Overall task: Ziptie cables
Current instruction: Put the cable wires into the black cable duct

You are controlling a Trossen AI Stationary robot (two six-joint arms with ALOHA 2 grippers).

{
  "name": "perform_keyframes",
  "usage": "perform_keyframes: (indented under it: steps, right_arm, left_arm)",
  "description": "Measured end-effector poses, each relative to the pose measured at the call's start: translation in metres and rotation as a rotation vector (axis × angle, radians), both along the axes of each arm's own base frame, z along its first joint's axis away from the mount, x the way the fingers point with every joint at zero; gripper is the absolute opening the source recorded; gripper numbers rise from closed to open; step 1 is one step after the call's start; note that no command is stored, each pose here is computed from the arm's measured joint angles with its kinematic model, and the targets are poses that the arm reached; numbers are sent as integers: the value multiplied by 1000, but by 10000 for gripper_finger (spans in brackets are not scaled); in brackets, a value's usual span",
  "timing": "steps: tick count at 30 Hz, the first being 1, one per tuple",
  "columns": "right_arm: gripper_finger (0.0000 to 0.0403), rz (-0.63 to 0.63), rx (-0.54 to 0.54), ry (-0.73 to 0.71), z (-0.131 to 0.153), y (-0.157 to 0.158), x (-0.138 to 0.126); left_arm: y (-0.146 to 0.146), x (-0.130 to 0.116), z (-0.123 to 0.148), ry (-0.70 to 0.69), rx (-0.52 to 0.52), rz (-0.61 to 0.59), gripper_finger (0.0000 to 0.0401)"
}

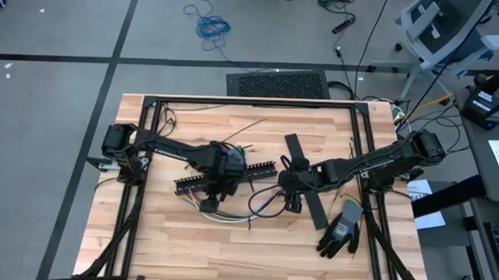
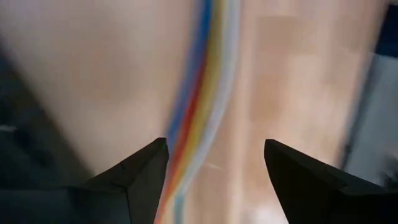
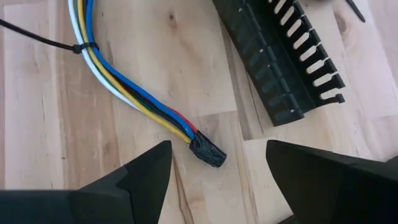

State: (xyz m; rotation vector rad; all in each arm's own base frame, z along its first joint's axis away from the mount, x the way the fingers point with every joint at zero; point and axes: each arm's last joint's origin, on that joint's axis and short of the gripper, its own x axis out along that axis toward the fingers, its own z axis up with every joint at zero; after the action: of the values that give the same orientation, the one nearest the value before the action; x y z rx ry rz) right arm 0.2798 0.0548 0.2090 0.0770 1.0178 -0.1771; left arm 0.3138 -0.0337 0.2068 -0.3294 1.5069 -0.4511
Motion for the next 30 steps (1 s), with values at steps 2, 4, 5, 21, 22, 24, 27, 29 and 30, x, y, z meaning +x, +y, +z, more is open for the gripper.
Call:
perform_keyframes:
  steps: [2, 4, 5, 21, 22, 24, 27, 29, 30]
  right_arm:
    - [254, -21, -3, -4, 0, 0, 0]
    - [254, -25, -3, -6, 0, 0, 0]
    - [254, -26, -3, -4, 0, 0, 0]
    - [254, -50, 11, -14, 0, 0, 0]
    - [254, -53, 13, -16, 1, 0, 0]
    - [254, -61, 18, -16, 1, 0, 0]
    - [254, -65, 21, -24, 1, 0, 1]
    - [254, -59, 20, -37, 2, 0, 2]
    - [254, -53, 18, -45, 2, 0, 3]
  left_arm:
    - [-8, -7, 13, -59, -70, -83, 266]
    - [-17, -16, 26, -126, -32, -154, 266]
    - [-21, -21, 26, -128, 40, -171, 266]
    - [-75, -37, -1, -285, 352, -318, 266]
    - [-74, -36, -1, -279, 350, -288, 266]
    - [-72, -35, -1, -259, 346, -223, 266]
    - [-72, -33, -1, -285, 351, -234, 266]
    - [-72, -30, -3, -332, 339, -221, 266]
    - [-72, -30, -7, -344, 334, -211, 266]
